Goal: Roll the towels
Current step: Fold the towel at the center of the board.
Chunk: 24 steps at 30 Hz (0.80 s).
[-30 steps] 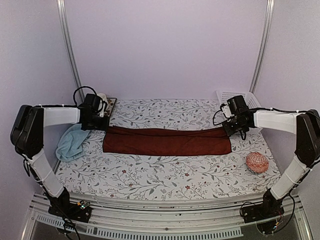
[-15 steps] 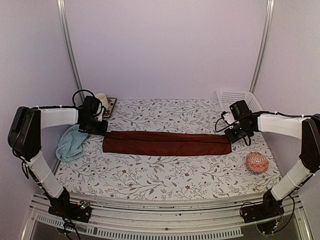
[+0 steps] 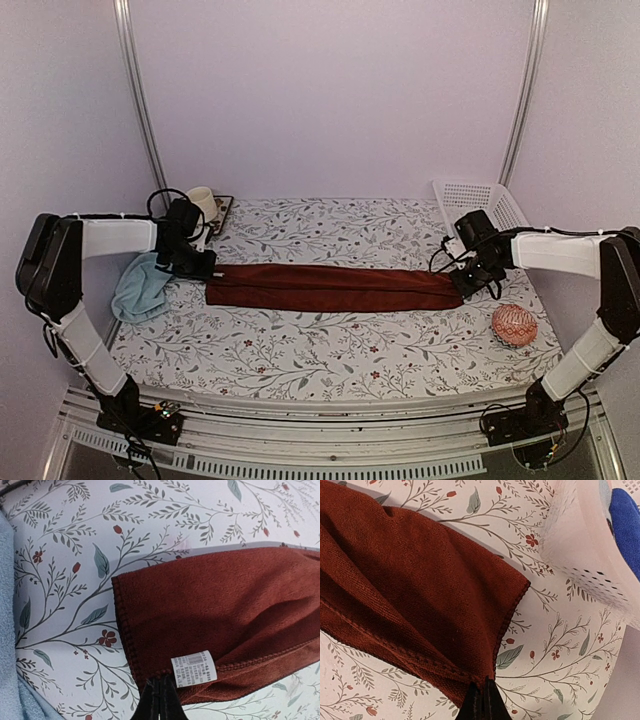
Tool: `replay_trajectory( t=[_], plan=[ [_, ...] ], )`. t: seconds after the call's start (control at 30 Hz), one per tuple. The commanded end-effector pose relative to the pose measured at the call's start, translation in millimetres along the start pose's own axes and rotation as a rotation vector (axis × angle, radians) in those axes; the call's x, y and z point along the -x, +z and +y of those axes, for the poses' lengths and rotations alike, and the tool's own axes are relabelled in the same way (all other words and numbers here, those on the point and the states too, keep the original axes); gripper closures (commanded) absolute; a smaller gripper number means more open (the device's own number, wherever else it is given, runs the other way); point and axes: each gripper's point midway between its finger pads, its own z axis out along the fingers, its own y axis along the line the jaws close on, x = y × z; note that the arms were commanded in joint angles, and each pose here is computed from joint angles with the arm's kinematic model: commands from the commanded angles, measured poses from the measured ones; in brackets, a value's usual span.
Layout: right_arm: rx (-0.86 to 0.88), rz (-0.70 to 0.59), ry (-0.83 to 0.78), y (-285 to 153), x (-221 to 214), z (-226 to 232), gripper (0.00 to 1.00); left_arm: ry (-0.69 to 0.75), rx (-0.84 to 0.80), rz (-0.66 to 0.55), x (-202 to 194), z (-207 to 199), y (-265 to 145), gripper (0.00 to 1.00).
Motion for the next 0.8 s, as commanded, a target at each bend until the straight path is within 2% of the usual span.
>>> replay_trajectory(
  t=[0.0, 0.17, 0.27, 0.4, 0.57, 0.67, 0.77],
  plan=[
    [-0.024, 0.05, -0.009, 5, -15, 1, 0.98, 0.015, -0.017, 0.063, -18, -5, 9, 1.0],
    [-0.03, 0.047, -0.007, 6, -10, 0, 0.98, 0.017, 0.001, 0.061, -17, -1, 9, 1.0],
    [-0.066, 0.015, 0.002, -1, 3, -9, 0.98, 0.011, 0.033, 0.011, -2, 3, 1, 1.0],
    [-0.107, -0.148, 0.027, -34, 46, -26, 0.98, 0.003, 0.092, -0.126, 44, 11, -30, 1.0],
    [-0.159, -0.369, 0.046, -88, 105, -49, 0.98, -0.014, 0.198, -0.313, 103, 27, -88, 1.0],
    [-0.196, -0.465, 0.031, -116, 120, -60, 0.98, -0.024, 0.243, -0.405, 119, 35, -124, 1.0],
    [-0.205, -0.524, 0.018, -136, 122, -63, 0.98, -0.039, 0.275, -0.463, 119, 42, -150, 1.0]
  ],
)
